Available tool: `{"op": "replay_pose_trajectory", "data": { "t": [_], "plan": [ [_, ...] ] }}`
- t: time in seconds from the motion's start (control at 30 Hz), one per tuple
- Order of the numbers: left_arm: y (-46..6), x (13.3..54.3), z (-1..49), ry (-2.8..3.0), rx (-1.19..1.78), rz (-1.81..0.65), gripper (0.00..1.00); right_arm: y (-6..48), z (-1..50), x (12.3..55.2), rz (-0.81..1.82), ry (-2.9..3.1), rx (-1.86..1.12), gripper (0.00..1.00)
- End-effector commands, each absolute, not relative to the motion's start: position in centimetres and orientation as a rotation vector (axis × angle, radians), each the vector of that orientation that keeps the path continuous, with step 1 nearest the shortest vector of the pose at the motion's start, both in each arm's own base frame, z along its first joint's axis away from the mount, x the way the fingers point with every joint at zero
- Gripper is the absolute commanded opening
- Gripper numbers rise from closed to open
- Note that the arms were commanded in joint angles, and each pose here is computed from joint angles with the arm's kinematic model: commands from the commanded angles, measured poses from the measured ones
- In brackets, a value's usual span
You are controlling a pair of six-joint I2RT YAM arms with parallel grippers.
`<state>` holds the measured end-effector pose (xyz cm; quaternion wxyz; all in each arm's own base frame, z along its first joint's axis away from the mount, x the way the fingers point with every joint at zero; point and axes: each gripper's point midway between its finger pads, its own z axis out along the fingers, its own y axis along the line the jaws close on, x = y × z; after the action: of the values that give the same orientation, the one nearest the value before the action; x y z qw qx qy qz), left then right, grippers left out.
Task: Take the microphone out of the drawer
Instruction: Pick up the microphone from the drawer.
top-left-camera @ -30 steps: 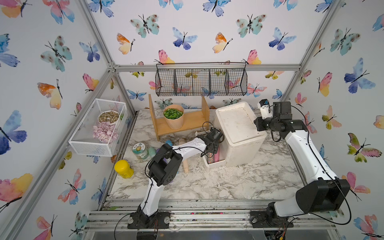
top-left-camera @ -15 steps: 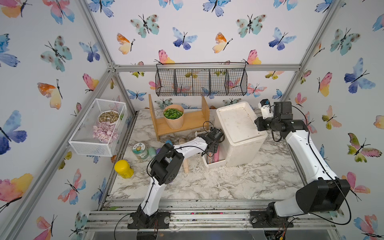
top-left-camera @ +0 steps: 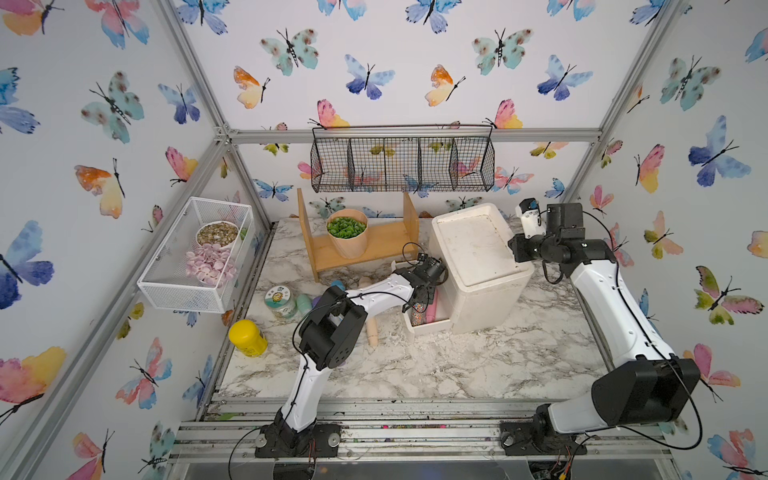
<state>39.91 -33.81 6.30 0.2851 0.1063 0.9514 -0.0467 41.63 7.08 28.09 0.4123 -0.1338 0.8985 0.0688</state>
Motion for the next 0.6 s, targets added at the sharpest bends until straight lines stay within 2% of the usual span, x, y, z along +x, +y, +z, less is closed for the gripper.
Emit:
{"op": "replay_pose_trajectory", "data": {
  "t": [0.0, 0.27, 0.57],
  "plan": [
    [-31.7, 38.5, 5.9, 2.583, 0.241, -0.058, 0.32, 8.2, 30.2, 41.3, 0.247, 2.198, -0.341, 0.05],
    [-30.6, 38.6, 8.4, 2.505, 0.057, -0.118, 0.28, 8.2, 30.2, 41.3, 0.249, 2.199, -0.341, 0.05],
    [-29.8, 38.9, 10.8, 2.42, -0.067, -0.171, 0.28, 8.3, 30.0, 41.5, 0.255, 2.202, -0.345, 0.05]
  ]
}}
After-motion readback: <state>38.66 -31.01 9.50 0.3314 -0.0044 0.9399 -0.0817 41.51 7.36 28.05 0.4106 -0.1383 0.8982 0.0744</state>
